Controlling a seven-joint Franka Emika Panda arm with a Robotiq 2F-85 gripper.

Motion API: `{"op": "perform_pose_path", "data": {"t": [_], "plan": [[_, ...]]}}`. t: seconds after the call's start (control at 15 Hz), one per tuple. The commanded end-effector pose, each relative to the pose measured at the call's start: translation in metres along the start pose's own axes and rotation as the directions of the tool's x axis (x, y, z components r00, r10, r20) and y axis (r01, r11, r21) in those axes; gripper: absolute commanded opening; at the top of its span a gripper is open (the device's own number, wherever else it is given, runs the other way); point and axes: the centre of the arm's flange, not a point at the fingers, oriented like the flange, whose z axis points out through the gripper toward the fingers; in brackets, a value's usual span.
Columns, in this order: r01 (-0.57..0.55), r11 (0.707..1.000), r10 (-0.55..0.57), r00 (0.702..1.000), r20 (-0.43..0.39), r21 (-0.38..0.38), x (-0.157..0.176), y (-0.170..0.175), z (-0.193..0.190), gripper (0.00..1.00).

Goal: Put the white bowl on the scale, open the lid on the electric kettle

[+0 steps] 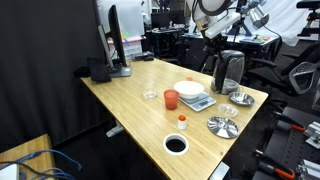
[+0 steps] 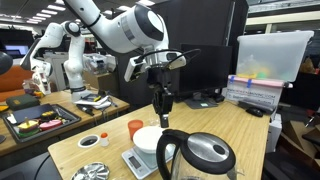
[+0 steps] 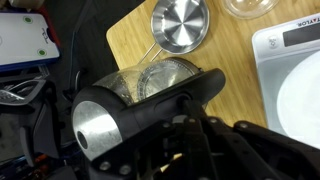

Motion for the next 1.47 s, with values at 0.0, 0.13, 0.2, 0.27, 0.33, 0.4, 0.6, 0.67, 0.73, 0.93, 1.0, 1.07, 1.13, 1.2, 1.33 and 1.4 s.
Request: {"op": "perform_pose_path", "data": {"t": [0.0,0.13,0.2,0.27,0.33,0.4,0.6,0.67,0.73,0.93,1.0,1.07,1.13,1.2,1.33,1.4], "plan": [[-0.014,0.999,0.015,0.999,0.030,-0.031,0.001,0.001,0.007,0.00],[-0.016,0.999,0.017,0.999,0.039,-0.040,0.003,0.000,0.010,0.00],[-0.012,0.999,0.014,0.999,0.047,-0.037,0.004,-0.001,0.013,0.00],[-0.010,0.999,0.011,0.999,0.046,-0.035,0.006,-0.003,0.015,0.00],[-0.015,0.999,0.017,0.999,0.044,-0.039,0.009,-0.005,0.017,0.00],[-0.012,0.999,0.014,0.999,0.050,-0.033,0.011,-0.007,0.020,0.00],[-0.016,1.000,0.018,0.996,0.087,-0.026,0.019,-0.014,0.036,0.00],[-0.013,1.000,0.016,0.994,0.104,-0.024,0.021,-0.018,0.043,0.00],[-0.011,1.000,0.013,0.993,0.121,-0.019,0.023,-0.023,0.050,0.00],[-0.031,1.000,0.032,0.988,0.151,-0.005,0.032,-0.032,0.065,0.00],[-0.028,1.000,0.027,0.987,0.156,0.003,0.034,-0.033,0.067,0.00],[-0.013,1.000,0.010,0.988,0.155,0.015,0.036,-0.034,0.066,0.00],[0.005,0.999,-0.010,0.989,0.151,0.036,0.037,-0.035,0.063,0.00],[0.027,0.998,-0.036,0.988,0.148,0.061,0.036,-0.035,0.058,0.00],[0.072,0.992,-0.085,0.988,0.129,0.102,0.035,-0.034,0.049,0.00],[0.097,0.987,-0.112,0.987,0.113,0.130,0.035,-0.033,0.044,0.00]]}}
